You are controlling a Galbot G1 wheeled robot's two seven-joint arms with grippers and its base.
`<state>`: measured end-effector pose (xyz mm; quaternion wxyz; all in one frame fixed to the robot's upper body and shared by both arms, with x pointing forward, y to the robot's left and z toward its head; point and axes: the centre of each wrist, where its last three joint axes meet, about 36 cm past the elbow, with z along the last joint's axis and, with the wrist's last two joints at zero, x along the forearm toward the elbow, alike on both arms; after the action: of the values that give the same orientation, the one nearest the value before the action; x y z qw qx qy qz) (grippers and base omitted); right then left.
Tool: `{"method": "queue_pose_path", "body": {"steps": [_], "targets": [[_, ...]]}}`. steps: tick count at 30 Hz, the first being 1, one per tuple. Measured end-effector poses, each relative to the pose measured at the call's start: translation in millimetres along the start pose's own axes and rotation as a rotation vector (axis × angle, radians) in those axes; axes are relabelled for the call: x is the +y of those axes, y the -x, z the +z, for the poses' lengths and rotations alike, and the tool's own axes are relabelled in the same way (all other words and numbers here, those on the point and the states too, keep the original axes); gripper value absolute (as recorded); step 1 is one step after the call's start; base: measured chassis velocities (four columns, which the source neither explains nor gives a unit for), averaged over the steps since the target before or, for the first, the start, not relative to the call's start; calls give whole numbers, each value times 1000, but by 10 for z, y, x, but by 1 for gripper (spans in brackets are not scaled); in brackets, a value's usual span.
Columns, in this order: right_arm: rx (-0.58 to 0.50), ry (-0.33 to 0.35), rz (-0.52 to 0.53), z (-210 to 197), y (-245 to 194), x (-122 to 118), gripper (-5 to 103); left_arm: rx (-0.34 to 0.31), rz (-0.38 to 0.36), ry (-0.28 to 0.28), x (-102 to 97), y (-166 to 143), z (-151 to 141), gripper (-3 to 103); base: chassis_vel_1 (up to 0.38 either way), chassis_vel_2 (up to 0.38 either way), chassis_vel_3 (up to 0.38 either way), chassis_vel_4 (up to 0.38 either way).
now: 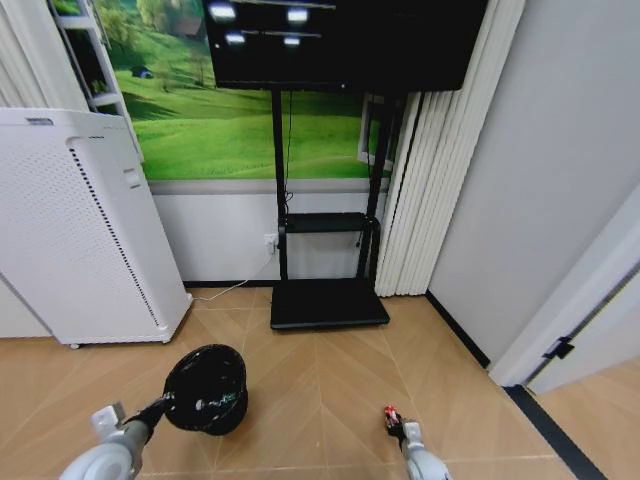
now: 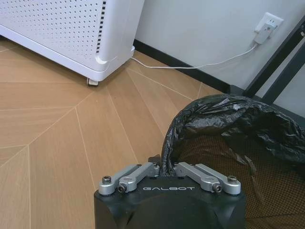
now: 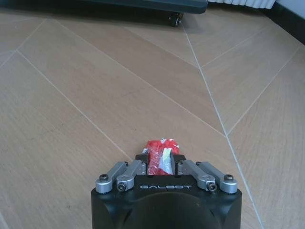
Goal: Pick up the trash bin and place the garbage on the floor into it.
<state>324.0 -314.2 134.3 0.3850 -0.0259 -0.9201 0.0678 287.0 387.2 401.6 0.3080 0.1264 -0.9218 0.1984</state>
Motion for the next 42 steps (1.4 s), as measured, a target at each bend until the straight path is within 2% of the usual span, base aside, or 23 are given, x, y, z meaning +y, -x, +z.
{"method": "queue_pose_path", "body": {"steps": [2, 4, 5, 6, 8, 15, 20, 21, 23, 24, 25, 26, 28, 29, 31, 32, 34, 36, 37, 38, 40, 41, 42], "targets": [[-14, 19, -4, -21, -75, -19, 13, 2, -5, -4, 14, 0, 22, 4, 0, 0, 0, 0], [-20, 29, -9, -43, -105, -15, 13, 1, -5, -3, 15, 4, 17, 4, 0, 0, 0, 0], [-32, 45, -15, -90, -150, -17, 8, -2, -2, -1, 9, 17, 5, 4, 0, 0, 0, 0], [-32, 45, -15, -90, -150, -17, 8, -2, -2, -1, 9, 17, 5, 4, 0, 0, 0, 0], [-53, 60, -24, -169, -260, -43, 1, -6, 12, 5, -40, 62, -28, 4, 0, 0, 0, 0], [-51, 51, -12, -105, -387, -67, 0, 0, 32, 1, -136, 105, -15, 4, 0, 0, 0, 0], [-36, 48, 7, -41, -386, -77, 0, 3, 29, 1, -128, 101, 3, 4, 0, 0, 0, 0], [-31, 48, 14, -24, -378, -70, 5, 3, 28, 0, -121, 99, 4, 4, 0, 0, 0, 0], [-28, 48, 19, -16, -370, -67, 5, 2, 27, 0, -114, 97, 1, 4, 0, 0, 0, 0], [-25, 48, 23, -8, -359, -62, 16, 0, 25, 0, -107, 94, -3, 4, 0, 0, 0, 0], [-20, 47, 24, 3, -350, -53, 21, -1, 25, 1, -103, 94, -5, 4, 0, 0, 0, 0], [-20, 47, 24, 3, -350, -53, 21, -1, 25, 1, -103, 94, -5, 4, 0, 0, 0, 0], [-12, 45, 24, 20, -316, -22, 32, -1, 24, 1, -101, 95, -6, 4, 0, 0, 0, 0], [-12, 45, 24, 20, -316, -22, 32, -1, 24, 1, -101, 95, -6, 4, 0, 0, 0, 0], [-3, 45, 24, 21, -275, 3, 43, 0, 24, 1, -102, 96, -2, 4, 0, 0, 0, 0], [-3, 45, 24, 21, -275, 3, 43, 0, 24, 1, -102, 96, -2, 4, 0, 0, 0, 0], [2, 42, 22, 16, -249, 13, 54, 0, 24, 0, -102, 103, 2, 4, 0, 0, 0, 0], [3, 41, 22, 15, -246, 14, 54, 0, 24, 0, -102, 104, 2, 4, 0, 0, 0, 0], [5, 39, 19, 1, -212, 25, 65, 1, 24, -1, -102, 107, 7, 4, 0, 0, 0, 0], [5, 39, 19, 1, -212, 25, 65, 1, 24, -1, -102, 107, 7, 4, 0, 0, 0, 0], [17, 35, 22, 2, -128, 53, 76, -1, 23, -3, -110, 114, 16, 4, 0, 0, 0, 0], [17, 35, 22, 2, -128, 53, 76, -1, 23, -3, -110, 114, 16, 4, 0, 0, 0, 0], [25, 35, 23, 9, -89, 64, 82, -2, 23, -4, -113, 117, 19, 4, 0, 0, 0, 0]]}}
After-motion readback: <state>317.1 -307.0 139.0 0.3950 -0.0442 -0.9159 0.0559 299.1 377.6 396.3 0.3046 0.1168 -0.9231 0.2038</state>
